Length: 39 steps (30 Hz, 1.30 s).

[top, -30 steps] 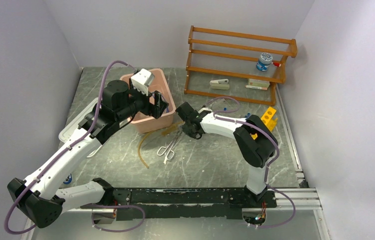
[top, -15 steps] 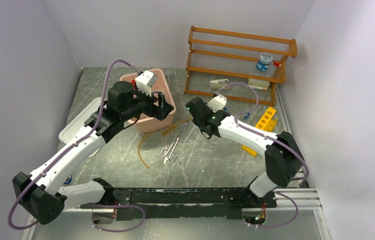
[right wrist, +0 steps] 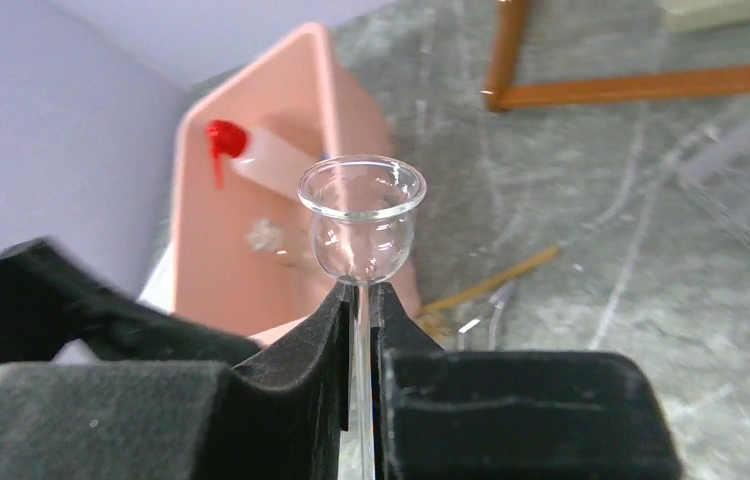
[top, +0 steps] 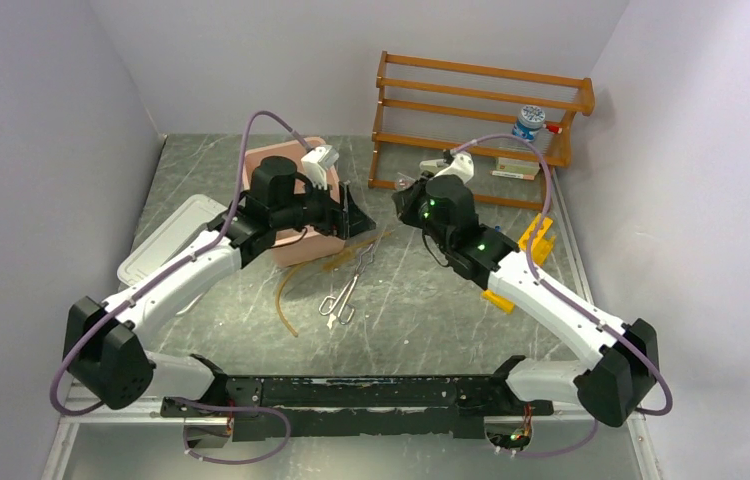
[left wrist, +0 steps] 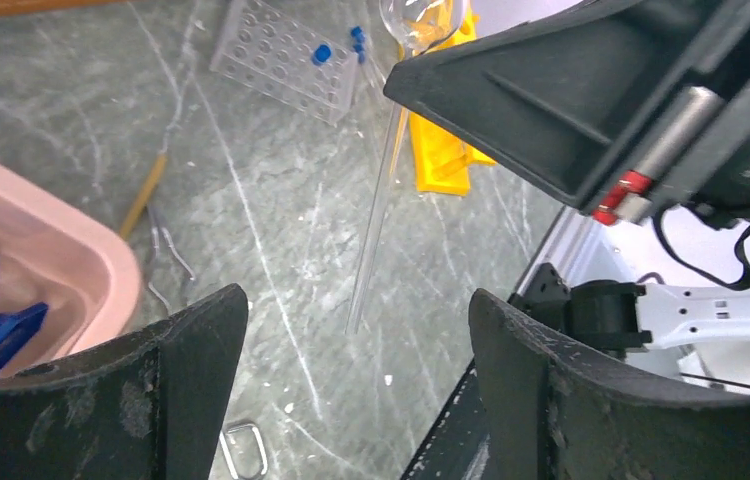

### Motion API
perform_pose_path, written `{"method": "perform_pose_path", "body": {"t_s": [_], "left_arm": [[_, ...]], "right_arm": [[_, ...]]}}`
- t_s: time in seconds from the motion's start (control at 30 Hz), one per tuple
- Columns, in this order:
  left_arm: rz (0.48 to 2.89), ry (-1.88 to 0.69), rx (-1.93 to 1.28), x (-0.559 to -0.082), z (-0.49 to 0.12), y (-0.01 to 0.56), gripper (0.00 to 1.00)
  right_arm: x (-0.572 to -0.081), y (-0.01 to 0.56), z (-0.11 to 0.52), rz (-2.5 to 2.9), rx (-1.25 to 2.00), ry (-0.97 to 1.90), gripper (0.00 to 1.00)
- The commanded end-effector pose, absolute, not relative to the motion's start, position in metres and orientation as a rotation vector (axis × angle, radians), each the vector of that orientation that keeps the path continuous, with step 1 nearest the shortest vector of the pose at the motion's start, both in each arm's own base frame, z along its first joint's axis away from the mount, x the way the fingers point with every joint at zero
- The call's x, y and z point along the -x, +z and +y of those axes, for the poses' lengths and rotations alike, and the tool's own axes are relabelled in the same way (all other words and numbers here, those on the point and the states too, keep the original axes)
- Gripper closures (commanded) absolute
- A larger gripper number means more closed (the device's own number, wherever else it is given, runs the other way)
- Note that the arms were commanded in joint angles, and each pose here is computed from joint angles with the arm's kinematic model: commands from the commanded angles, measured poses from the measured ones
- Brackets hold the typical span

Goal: Organize the chemistry lab equipment

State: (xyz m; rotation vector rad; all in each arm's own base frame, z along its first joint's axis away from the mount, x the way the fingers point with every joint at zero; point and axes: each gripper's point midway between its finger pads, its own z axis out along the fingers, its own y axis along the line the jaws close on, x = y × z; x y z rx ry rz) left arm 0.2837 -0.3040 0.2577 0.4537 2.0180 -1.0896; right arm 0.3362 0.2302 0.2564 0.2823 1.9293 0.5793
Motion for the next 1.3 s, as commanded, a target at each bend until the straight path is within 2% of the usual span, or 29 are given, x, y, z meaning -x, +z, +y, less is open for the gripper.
{"method": "perform_pose_path", "body": {"t_s": [0.0,0.2,0.43,0.57,0.6,0.63,0.73,0.83,1.03,1.27], "left_arm": [[1.933,-1.278,-0.483,-0.276,-0.326,0.289,0.17],[1.938,-1.296,-0.457,-0.280,-0.330,0.291,0.27],[1.950,-1.261,-0.405,-0.289,-0.329,0.284,0.51],[1.911,-1.250,-0.405,-0.292,-0.328,0.292,0.74],[1.898,-1.242,-0.407,-0.293,-0.327,0.294,0.84],[1.891,-1.232,-0.409,-0.294,-0.326,0.295,0.93],[1.906,-1.161,-0.403,-0.299,-0.319,0.292,0.95],[1.950,-1.057,-0.361,-0.310,-0.307,0.285,0.95],[2.042,-0.825,-0.141,-0.352,-0.259,0.273,0.95],[2.179,-0.406,0.127,-0.396,-0.196,0.234,0.95]], "right_arm": [[-0.329,0.303,0.262,1.822,-0.068,0.818,0.98],[-0.321,0.328,0.282,1.770,0.057,0.981,0.98],[-0.318,0.338,0.294,1.750,0.134,1.106,0.98],[-0.319,0.335,0.301,1.768,0.161,1.137,0.98],[-0.320,0.334,0.301,1.772,0.163,1.137,0.96],[-0.322,0.333,0.301,1.777,0.155,1.131,0.90],[-0.329,0.334,0.301,1.789,0.127,1.109,0.62],[-0.335,0.342,0.299,1.765,0.099,1.101,0.45],[-0.350,0.349,0.292,1.736,0.051,1.060,0.39],[-0.373,0.318,0.284,1.821,-0.012,0.958,0.39]]}}
